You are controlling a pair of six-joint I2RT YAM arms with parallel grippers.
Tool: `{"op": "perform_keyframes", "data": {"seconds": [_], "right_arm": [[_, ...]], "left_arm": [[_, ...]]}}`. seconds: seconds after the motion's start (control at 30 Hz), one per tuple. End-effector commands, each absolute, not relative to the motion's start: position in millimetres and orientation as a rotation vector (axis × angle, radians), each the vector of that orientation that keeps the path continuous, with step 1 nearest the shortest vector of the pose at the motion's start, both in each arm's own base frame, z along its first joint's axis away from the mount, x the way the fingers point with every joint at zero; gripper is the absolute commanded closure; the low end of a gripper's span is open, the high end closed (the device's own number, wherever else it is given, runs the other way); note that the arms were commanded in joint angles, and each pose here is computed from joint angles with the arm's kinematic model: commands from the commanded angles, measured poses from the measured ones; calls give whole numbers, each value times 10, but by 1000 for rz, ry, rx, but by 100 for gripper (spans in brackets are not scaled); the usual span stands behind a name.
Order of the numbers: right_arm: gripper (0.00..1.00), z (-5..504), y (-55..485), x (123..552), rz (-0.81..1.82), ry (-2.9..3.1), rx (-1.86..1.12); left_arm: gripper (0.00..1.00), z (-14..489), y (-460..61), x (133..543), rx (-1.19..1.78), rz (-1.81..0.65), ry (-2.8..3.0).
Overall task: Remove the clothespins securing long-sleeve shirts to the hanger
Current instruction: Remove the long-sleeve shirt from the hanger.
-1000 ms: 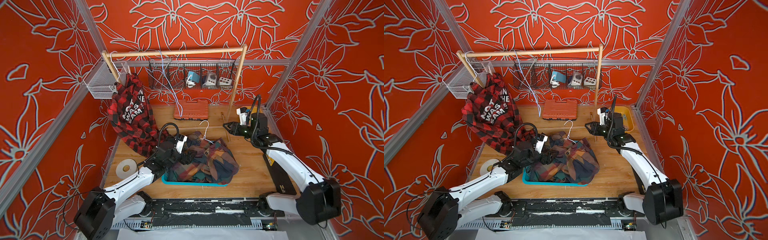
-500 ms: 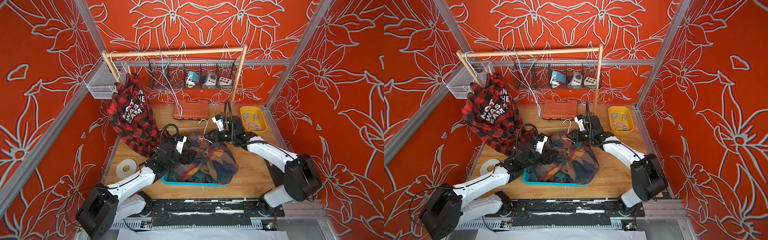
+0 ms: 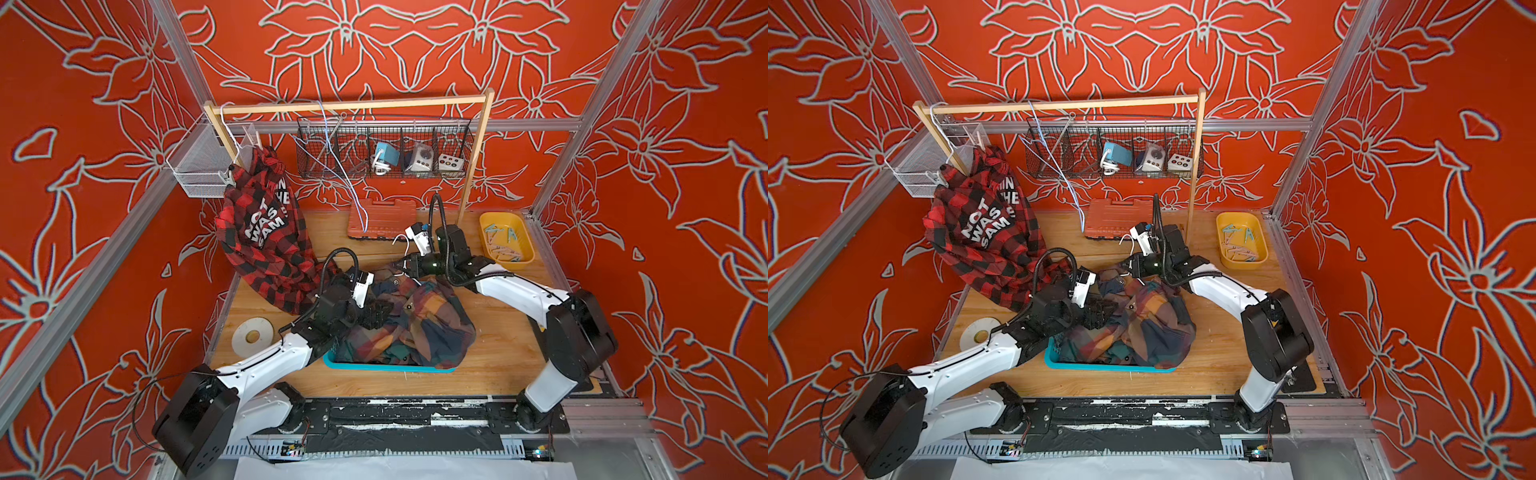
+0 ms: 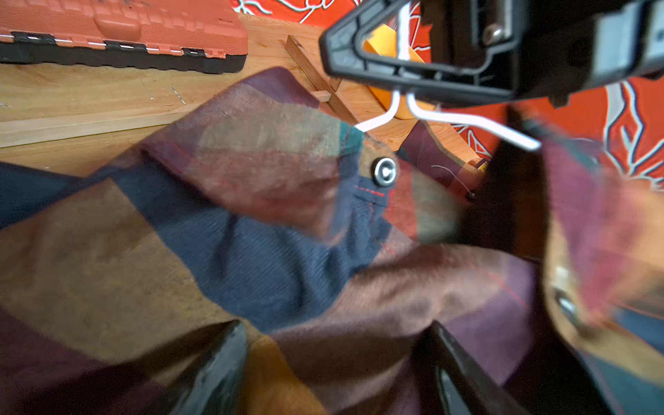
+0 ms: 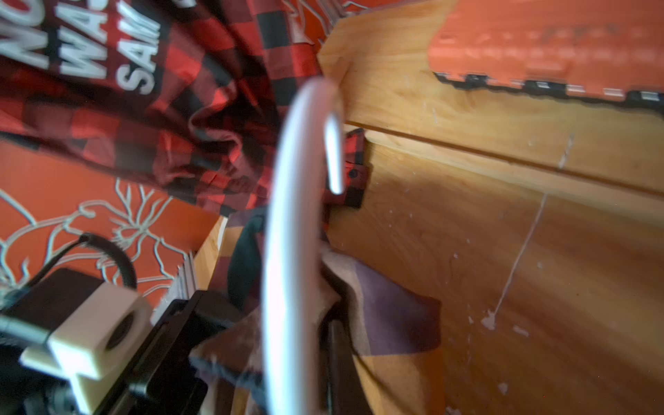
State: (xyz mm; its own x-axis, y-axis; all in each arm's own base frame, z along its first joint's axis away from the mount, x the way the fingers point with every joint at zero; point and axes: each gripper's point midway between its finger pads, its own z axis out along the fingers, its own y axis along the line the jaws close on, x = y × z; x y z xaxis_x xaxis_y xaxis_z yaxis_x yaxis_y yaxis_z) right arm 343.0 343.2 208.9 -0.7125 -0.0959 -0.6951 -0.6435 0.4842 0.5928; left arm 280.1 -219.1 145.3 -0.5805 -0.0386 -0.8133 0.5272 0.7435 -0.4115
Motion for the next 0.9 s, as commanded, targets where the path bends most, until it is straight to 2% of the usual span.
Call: {"op": "perform_keyframes", "data": {"seconds": [0.0, 0.27, 0.37, 0.6, 0.87], "right_arm": [[100, 2548, 3399, 3396, 1140, 1952, -724], [100, 3261, 3027, 2972, 1008, 1651, -869], [100, 3520, 2867, 2828, 985, 1557, -894], [100, 3961, 2540, 2583, 1008, 1401, -905], [100, 4190, 2404, 2354, 1045, 1289, -973]], "left_arm": [[22, 1520, -2181, 2746, 391, -807, 2054], [15, 2920, -2152, 2612, 579, -743, 1675], [15, 3232, -2130, 2597, 644, -761, 1623], [18, 3486, -1840, 2738, 646, -829, 1529], [18, 3226, -1728, 2918, 645, -708, 1554]]}}
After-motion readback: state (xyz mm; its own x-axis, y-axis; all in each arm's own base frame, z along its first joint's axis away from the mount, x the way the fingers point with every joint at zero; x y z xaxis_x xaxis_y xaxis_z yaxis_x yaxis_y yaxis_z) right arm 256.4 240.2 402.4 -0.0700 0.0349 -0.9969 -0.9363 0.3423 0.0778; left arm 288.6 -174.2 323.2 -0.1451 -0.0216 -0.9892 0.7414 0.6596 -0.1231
